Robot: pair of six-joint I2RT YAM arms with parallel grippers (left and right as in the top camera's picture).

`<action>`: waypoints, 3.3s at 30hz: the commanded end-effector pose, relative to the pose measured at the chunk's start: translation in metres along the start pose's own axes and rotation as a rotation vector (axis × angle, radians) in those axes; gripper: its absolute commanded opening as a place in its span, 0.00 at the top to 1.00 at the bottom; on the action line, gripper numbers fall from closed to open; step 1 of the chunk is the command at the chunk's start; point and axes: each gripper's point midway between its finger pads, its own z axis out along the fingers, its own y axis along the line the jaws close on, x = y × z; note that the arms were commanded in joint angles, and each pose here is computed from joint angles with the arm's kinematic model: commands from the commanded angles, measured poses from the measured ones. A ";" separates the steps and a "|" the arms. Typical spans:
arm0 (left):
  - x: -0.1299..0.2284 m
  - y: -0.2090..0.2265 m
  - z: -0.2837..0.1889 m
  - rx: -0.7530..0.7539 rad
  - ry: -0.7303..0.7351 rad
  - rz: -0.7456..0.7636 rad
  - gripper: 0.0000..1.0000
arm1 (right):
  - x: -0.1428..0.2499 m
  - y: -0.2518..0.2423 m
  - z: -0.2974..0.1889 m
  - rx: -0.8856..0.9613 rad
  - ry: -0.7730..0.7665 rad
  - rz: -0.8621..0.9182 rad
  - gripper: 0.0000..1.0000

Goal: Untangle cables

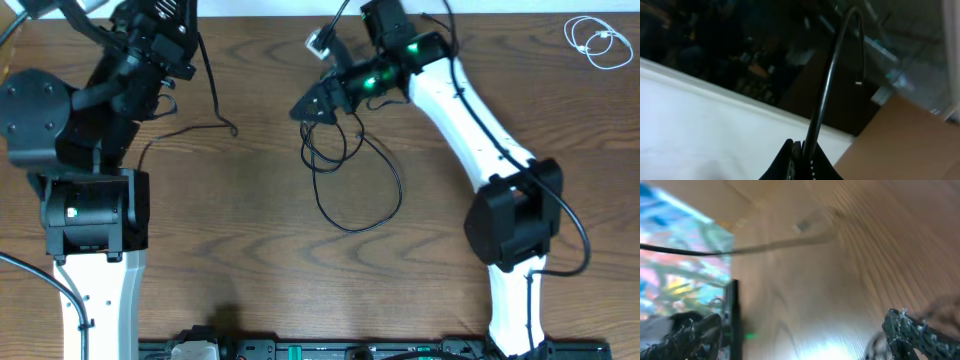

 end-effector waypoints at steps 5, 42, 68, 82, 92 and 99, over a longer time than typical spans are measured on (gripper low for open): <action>-0.013 -0.012 0.000 0.037 -0.029 -0.131 0.93 | -0.026 0.089 -0.012 -0.312 -0.114 -0.344 0.06; 0.086 0.182 -0.028 -0.651 0.270 -0.268 0.92 | -0.065 0.089 -0.067 0.241 -0.150 -0.221 0.99; 0.134 0.224 -0.030 -0.718 0.456 -0.256 0.46 | -0.083 0.107 -0.491 0.704 -0.969 -0.050 0.99; 0.143 0.228 -0.036 -0.739 0.481 -0.275 0.46 | 0.012 0.000 -0.628 1.295 -1.121 0.241 0.99; 0.144 0.227 -0.036 -0.738 0.484 -0.275 0.46 | 0.081 -0.052 -0.699 1.742 -1.135 0.402 0.99; 0.150 0.233 -0.037 -0.752 0.503 -0.288 0.46 | 0.158 -0.109 -0.711 1.967 -0.928 0.609 0.99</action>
